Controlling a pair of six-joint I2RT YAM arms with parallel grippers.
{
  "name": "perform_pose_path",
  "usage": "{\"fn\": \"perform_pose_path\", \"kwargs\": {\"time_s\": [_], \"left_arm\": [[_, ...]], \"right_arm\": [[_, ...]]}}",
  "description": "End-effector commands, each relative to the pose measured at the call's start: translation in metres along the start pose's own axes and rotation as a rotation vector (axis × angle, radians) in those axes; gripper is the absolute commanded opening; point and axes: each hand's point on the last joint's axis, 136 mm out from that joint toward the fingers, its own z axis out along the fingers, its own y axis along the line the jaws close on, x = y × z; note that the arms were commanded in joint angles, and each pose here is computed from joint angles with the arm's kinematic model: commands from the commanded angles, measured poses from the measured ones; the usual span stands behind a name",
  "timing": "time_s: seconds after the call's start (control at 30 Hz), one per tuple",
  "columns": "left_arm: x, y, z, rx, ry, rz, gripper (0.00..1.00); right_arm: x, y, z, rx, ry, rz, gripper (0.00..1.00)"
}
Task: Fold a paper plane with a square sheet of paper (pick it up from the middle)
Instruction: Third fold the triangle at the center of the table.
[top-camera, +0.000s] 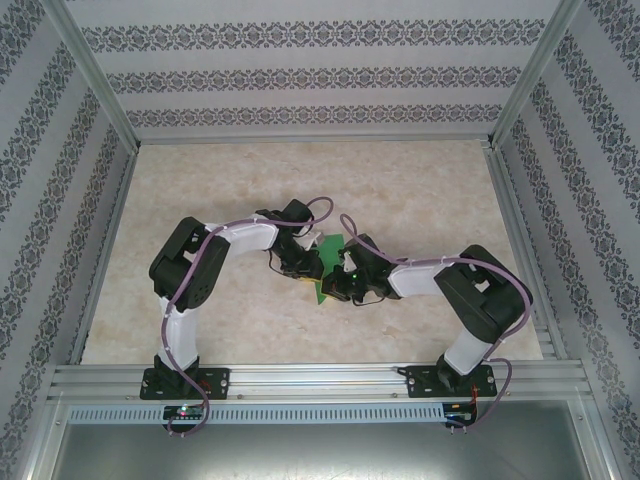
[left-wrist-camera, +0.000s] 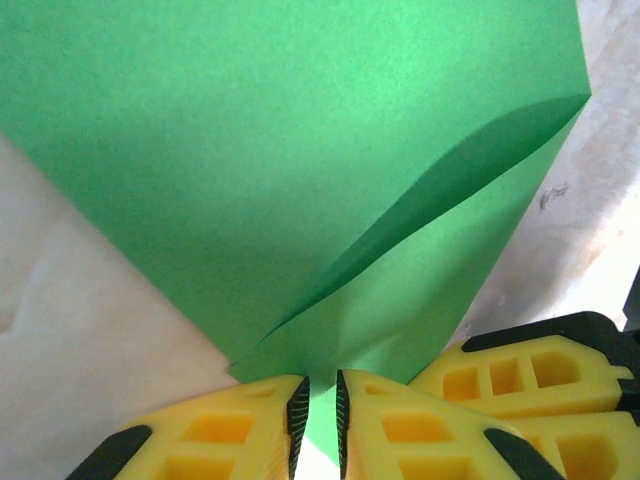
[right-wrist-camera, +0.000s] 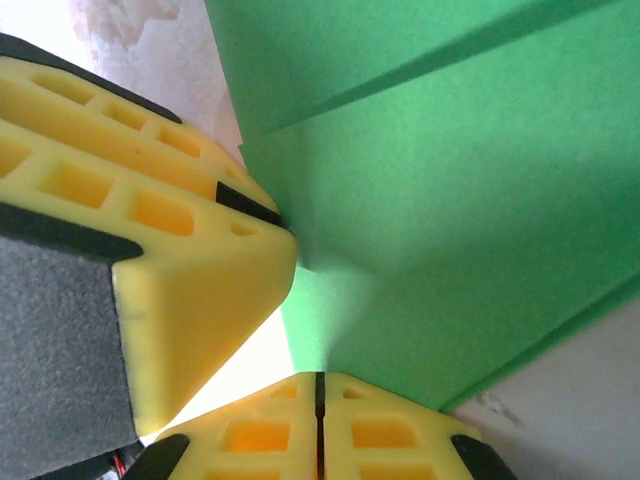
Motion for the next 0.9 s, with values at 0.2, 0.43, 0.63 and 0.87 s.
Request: {"fn": "perform_pose_path", "kwargs": {"time_s": [0.2,0.43,0.63,0.87], "left_arm": [[0.027,0.06,0.035,-0.197,0.109,-0.039,0.22],[0.029,0.063,0.036,-0.208,0.117,-0.033,0.22],[0.031,0.067,0.037,-0.217,0.124,-0.033,0.22],[0.032,0.068,0.038,-0.218,0.127,-0.032,0.22]], "right_arm": [[0.008,0.016,-0.008,-0.049,-0.032,0.007,0.09],[0.017,0.011,-0.003,-0.036,-0.014,0.024,0.08],[0.017,0.01,-0.006,-0.029,-0.03,0.023,0.08],[0.015,0.005,-0.008,-0.021,-0.04,0.032,0.07]]}}
